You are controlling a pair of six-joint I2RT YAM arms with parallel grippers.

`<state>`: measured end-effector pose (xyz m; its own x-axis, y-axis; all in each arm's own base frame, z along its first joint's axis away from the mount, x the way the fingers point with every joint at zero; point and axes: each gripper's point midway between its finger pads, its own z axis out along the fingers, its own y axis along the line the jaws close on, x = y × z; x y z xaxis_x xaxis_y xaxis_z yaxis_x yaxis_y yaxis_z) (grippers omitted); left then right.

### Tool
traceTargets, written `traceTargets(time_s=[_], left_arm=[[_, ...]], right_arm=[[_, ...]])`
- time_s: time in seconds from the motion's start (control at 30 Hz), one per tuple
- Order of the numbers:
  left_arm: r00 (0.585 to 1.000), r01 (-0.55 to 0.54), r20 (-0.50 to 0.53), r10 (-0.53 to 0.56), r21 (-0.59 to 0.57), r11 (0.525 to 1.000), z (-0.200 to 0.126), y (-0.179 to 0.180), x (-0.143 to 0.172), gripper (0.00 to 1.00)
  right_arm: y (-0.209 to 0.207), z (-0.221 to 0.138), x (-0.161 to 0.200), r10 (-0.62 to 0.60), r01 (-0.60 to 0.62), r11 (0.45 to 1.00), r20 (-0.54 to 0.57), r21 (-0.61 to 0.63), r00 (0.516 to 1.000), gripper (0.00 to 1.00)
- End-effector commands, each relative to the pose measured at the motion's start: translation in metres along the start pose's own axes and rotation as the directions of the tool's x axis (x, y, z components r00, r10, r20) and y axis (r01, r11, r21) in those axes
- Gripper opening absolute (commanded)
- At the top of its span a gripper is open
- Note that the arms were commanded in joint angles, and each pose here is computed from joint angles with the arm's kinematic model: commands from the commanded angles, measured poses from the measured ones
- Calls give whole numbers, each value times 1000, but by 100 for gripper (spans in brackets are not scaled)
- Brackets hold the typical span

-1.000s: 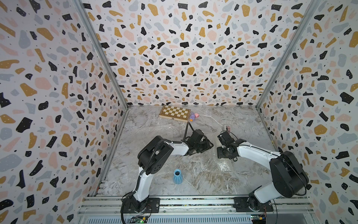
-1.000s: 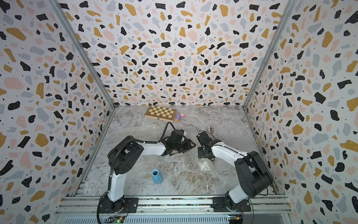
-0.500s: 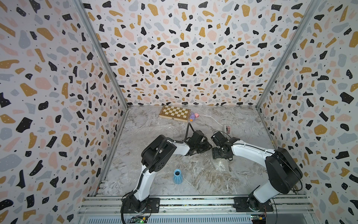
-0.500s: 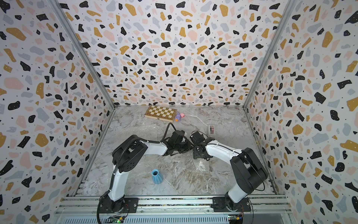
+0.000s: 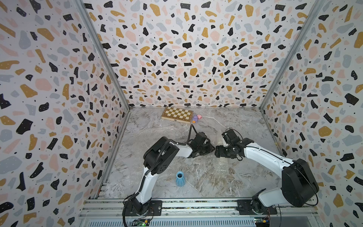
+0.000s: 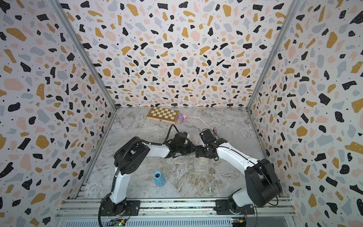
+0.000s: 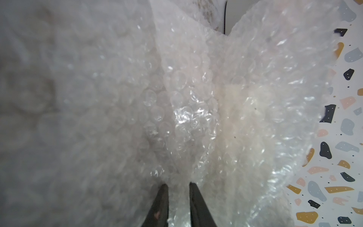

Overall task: Wrap vases in bubble wrap
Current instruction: Wrap the vase in bubble wrap.

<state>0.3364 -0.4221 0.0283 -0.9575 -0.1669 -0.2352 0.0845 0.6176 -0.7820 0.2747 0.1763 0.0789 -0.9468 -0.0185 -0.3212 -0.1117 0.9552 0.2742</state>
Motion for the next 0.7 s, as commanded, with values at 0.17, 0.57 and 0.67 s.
traceTargets(time_s=[0.17, 0.57, 0.67], left_arm=[[1000, 1, -29, -3, -59, 998, 2, 26, 17, 21], [1000, 1, 0, -1, -46, 999, -11, 25, 16, 25], [1000, -9, 6, 9, -41, 999, -16, 21, 13, 28]], right_arm=[[26, -2, -2, 0, -1, 985, -8, -173, 1000, 60], [18, 20, 1, -7, 4, 999, -72, -36, 997, 51], [20, 23, 1, -15, 13, 1000, -83, -27, 996, 51]])
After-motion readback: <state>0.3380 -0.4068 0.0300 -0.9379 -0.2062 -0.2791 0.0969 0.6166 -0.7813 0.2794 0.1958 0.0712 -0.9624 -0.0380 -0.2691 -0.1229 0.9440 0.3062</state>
